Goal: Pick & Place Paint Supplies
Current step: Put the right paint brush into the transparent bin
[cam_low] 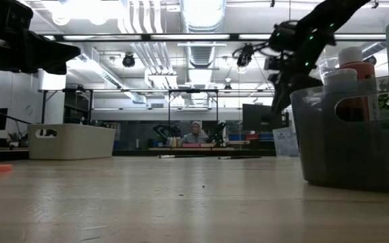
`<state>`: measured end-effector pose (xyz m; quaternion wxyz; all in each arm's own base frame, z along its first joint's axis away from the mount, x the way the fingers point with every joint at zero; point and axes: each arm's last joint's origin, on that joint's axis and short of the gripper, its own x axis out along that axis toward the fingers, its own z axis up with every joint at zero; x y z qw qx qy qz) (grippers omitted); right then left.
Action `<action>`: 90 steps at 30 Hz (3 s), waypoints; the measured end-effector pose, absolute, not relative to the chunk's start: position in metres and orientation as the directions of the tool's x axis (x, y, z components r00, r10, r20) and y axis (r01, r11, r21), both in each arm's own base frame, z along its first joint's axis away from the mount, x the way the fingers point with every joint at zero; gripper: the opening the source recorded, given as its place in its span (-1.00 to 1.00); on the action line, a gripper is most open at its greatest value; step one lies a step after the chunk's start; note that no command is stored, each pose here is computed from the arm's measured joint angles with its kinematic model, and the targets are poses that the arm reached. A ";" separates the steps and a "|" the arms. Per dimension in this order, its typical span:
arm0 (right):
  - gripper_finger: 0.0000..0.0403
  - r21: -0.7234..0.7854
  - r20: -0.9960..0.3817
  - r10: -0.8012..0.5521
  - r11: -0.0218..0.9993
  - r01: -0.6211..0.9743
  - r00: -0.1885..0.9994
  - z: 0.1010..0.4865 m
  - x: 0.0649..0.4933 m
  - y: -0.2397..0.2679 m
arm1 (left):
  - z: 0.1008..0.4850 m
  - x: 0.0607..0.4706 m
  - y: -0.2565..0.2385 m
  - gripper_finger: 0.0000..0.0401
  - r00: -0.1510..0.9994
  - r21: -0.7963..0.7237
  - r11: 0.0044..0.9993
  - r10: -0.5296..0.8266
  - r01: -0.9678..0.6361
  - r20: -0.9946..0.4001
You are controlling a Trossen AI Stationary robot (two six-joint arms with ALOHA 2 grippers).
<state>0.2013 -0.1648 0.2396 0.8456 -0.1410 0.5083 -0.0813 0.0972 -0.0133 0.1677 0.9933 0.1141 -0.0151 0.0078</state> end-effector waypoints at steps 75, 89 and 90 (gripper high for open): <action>-0.40 0.178 -0.980 0.199 0.925 -0.334 0.029 0.144 0.398 -0.245 | 0.168 0.097 -0.013 -1.00 0.999 0.226 0.974 0.012 -0.019 0.032; -0.40 0.173 -0.981 0.193 0.932 -0.318 0.031 0.138 0.399 -0.243 | 0.168 0.097 -0.013 -1.00 0.999 0.226 0.974 0.012 -0.019 0.032; -0.40 0.174 -0.981 0.193 0.934 -0.311 0.031 0.138 0.399 -0.242 | 0.168 0.097 -0.013 -1.00 0.999 0.226 0.974 0.012 -0.019 0.032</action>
